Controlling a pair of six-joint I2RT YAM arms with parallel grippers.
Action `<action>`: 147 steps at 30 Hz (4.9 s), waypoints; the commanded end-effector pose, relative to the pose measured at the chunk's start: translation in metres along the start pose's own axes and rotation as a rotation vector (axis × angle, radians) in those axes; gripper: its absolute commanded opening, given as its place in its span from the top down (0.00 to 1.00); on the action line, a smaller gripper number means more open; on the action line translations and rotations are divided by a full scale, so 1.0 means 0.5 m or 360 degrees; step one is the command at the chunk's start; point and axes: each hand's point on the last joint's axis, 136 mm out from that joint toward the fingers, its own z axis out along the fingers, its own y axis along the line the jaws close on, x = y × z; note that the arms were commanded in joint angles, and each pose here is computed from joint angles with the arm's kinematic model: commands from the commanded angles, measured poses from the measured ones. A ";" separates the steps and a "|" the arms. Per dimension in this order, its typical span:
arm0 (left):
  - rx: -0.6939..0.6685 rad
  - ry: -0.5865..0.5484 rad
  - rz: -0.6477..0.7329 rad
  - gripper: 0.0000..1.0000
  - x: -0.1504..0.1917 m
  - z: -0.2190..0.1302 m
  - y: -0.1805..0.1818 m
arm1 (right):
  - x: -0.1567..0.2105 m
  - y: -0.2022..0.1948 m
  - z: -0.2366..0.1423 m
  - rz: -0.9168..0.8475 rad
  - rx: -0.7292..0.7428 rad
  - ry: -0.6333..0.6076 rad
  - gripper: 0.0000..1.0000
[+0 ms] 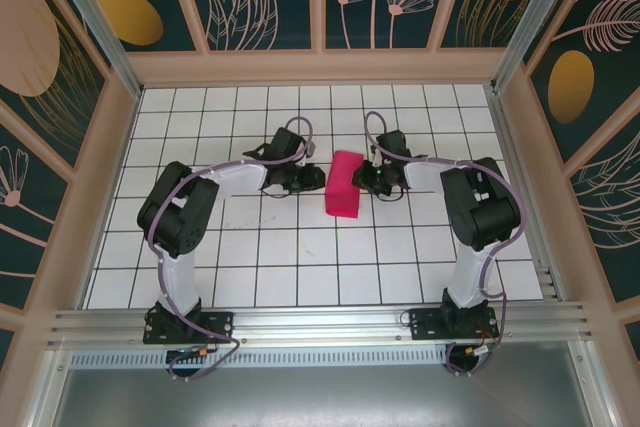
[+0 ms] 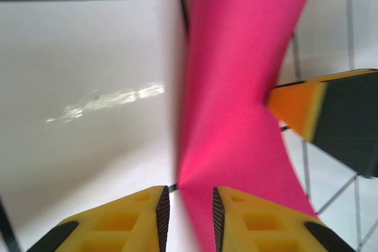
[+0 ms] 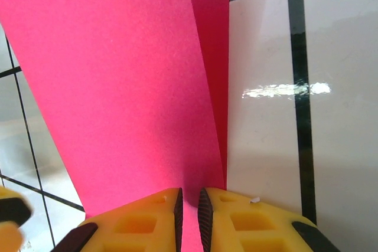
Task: Fold a paper plane with a square sheet of paper (fold left side to right side)
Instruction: First fold the square sheet of paper in half at the center of the table, then hold the square sheet of paper at the center of the table, then first fold the square sheet of paper in half at the center of the table.
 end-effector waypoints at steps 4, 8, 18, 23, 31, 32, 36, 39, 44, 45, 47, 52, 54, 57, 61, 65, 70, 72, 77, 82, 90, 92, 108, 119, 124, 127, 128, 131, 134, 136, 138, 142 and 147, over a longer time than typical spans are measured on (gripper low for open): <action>0.0206 0.0025 0.0058 0.73 -0.022 0.020 -0.064 | 0.063 -0.094 0.034 0.0046 0.0279 0.0147 0.79; 0.0246 0.0072 0.0073 0.73 -0.027 0.054 -0.079 | 0.062 -0.094 0.034 0.0041 0.0286 0.0150 0.79; 0.0105 0.0073 0.0088 0.72 -0.056 0.111 -0.045 | 0.064 -0.096 0.039 0.0034 0.0307 0.0166 0.78; 0.0019 0.0073 0.0052 0.71 -0.053 0.125 -0.010 | 0.066 -0.100 0.040 0.0022 0.0332 0.0179 0.79; -0.0095 0.0074 0.0018 0.71 -0.040 0.126 0.044 | 0.071 -0.110 0.039 0.0016 0.0366 0.0193 0.78; -0.0104 0.0072 0.0014 0.71 -0.040 0.124 0.049 | 0.072 -0.111 0.039 0.0015 0.0369 0.0195 0.78; -0.0129 0.0062 -0.0004 0.71 -0.041 0.111 0.070 | 0.074 -0.111 0.039 0.0014 0.0371 0.0200 0.78; -0.0129 0.0042 -0.0002 0.71 -0.050 0.095 0.075 | 0.073 -0.109 0.039 0.0013 0.0362 0.0202 0.78; -0.0092 0.0009 0.0045 0.70 -0.069 0.066 0.052 | 0.070 -0.105 0.039 0.0008 0.0355 0.0199 0.78; -0.0073 0.0001 0.0055 0.70 -0.072 0.061 0.043 | 0.071 -0.105 0.039 0.0009 0.0352 0.0200 0.78; -0.0025 -0.0027 0.0073 0.70 -0.083 0.042 0.018 | 0.070 -0.103 0.040 0.0011 0.0343 0.0198 0.78; 0.0254 -0.0093 0.0078 0.70 -0.092 -0.008 -0.068 | 0.068 -0.099 0.041 0.0010 0.0330 0.0198 0.78; 0.0329 -0.0089 0.0082 0.70 -0.083 -0.014 -0.091 | 0.067 -0.097 0.040 0.0009 0.0327 0.0195 0.78; 0.0340 -0.0051 0.0099 0.69 -0.063 0.001 -0.102 | 0.067 -0.098 0.039 0.0013 0.0329 0.0195 0.78; 0.0286 0.0019 0.0063 0.70 -0.034 0.049 -0.078 | 0.068 -0.099 0.039 0.0014 0.0332 0.0196 0.78; 0.0240 0.0058 0.0034 0.70 -0.017 0.086 -0.055 | 0.068 -0.096 0.039 0.0013 0.0326 0.0196 0.78; 0.0178 0.0078 0.0008 0.70 -0.001 0.105 -0.032 | 0.064 -0.087 0.037 0.0009 0.0298 0.0187 0.78; 0.0146 0.0091 0.0008 0.70 0.010 0.110 -0.023 | 0.060 -0.081 0.036 0.0006 0.0280 0.0177 0.78; 0.0051 0.0115 -0.0001 0.70 0.037 0.118 0.005 | 0.037 -0.047 0.028 -0.0022 0.0183 0.0130 0.78; 0.0004 0.0133 -0.0009 0.70 0.055 0.124 0.021 | -0.018 0.011 -0.015 -0.0076 0.0052 0.0011 0.78; -0.0016 0.0140 -0.0009 0.70 0.060 0.127 0.026 | -0.077 0.076 -0.049 -0.0113 -0.0131 -0.0097 0.81; -0.0024 0.0139 -0.0009 0.70 0.059 0.126 0.027 | -0.081 0.084 -0.039 -0.0107 -0.0170 -0.0086 0.81; -0.0006 0.0119 0.0031 0.69 0.048 0.109 0.009 | -0.070 0.028 0.057 -0.0066 -0.0014 0.0053 0.81; 0.0186 0.0040 0.0154 0.66 0.012 0.051 -0.076 | -0.028 -0.032 0.080 -0.0004 0.0127 0.0136 0.81; 0.0191 0.0065 0.0143 0.66 0.017 0.073 -0.067 | -0.023 -0.034 0.080 -0.0001 0.0131 0.0143 0.81; 0.0144 0.0090 0.0128 0.66 0.027 0.092 -0.045 | -0.023 -0.031 0.081 -0.0004 0.0129 0.0144 0.81; 0.0139 0.0098 0.0125 0.66 0.030 0.096 -0.040 | -0.024 -0.032 0.080 -0.0004 0.0130 0.0142 0.81; 0.0139 0.0122 0.0118 0.67 0.045 0.102 -0.032 | -0.023 -0.031 0.081 -0.0005 0.0134 0.0145 0.81; 0.0159 0.0132 0.0151 0.67 0.058 0.100 -0.035 | -0.023 -0.033 0.081 -0.0002 0.0140 0.0147 0.81; 0.0165 0.0139 0.0180 0.67 0.066 0.098 -0.038 | -0.022 -0.034 0.080 -0.0002 0.0144 0.0148 0.81; 0.0155 0.0148 0.0210 0.67 0.074 0.097 -0.038 | -0.021 -0.035 0.081 0.0000 0.0150 0.0150 0.81; 0.0122 0.0166 0.0265 0.67 0.090 0.096 -0.038 | -0.019 -0.037 0.082 0.0003 0.0155 0.0157 0.81; 0.0102 0.0184 0.0302 0.67 0.109 0.089 -0.034 | -0.018 -0.040 0.081 0.0009 0.0166 0.0160 0.80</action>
